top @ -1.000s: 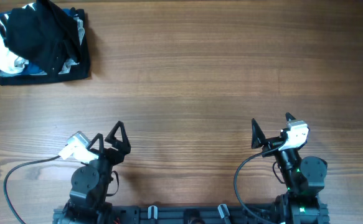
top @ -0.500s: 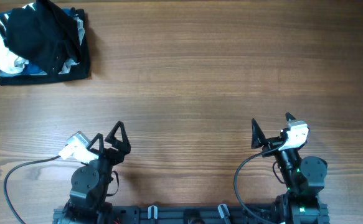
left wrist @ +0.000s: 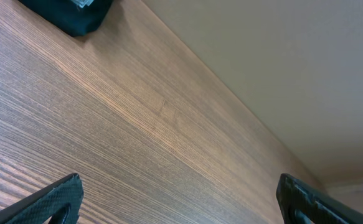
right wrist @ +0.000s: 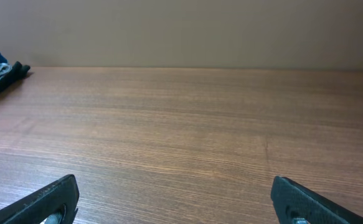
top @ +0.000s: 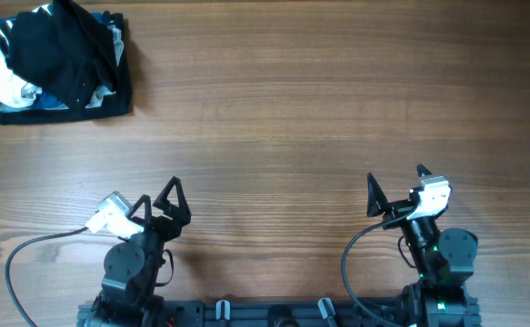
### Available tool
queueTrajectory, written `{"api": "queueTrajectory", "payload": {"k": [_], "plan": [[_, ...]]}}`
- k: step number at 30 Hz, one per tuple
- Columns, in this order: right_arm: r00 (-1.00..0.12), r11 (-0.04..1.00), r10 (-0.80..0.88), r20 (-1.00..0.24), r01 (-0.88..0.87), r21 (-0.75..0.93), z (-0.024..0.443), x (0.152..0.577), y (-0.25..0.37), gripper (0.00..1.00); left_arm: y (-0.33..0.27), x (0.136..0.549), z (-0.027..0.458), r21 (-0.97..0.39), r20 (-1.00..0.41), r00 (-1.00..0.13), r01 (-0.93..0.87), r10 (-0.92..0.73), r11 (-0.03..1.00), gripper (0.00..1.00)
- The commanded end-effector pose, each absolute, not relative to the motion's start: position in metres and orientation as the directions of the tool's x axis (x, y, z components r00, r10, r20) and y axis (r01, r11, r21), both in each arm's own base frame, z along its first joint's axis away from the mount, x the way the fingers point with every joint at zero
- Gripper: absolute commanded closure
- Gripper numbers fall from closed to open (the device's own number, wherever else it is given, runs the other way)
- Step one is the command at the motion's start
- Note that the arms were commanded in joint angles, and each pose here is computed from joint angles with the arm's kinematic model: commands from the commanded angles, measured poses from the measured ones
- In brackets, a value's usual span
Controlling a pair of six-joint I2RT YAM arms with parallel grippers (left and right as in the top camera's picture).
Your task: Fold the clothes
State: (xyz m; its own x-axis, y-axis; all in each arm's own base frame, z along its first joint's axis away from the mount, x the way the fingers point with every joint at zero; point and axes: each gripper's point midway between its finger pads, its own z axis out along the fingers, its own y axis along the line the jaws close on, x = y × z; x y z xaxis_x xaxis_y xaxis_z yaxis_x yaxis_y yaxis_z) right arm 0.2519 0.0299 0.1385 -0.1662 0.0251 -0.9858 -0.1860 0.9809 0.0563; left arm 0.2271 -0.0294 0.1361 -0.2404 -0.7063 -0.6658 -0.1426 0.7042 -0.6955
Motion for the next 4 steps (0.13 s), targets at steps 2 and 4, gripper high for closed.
{"api": "queueTrajectory", "payload": {"k": [2, 4], "plan": [[-0.153, 0.977, 0.033, -0.988, -0.204, 0.064, 0.1418, 0.2509, 0.0335, 0.00, -0.0297, 0.2271, 0.1367, -0.698, -0.666, -0.235, -0.137, -0.708, 0.702, 0.00], [-0.153, 0.977, 0.033, -0.988, -0.204, 0.064, 0.1418, 0.2509, 0.0335, 0.00, -0.0297, 0.2271, 0.1366, -0.698, -0.666, -0.235, -0.138, -0.708, 0.703, 0.00]]}}
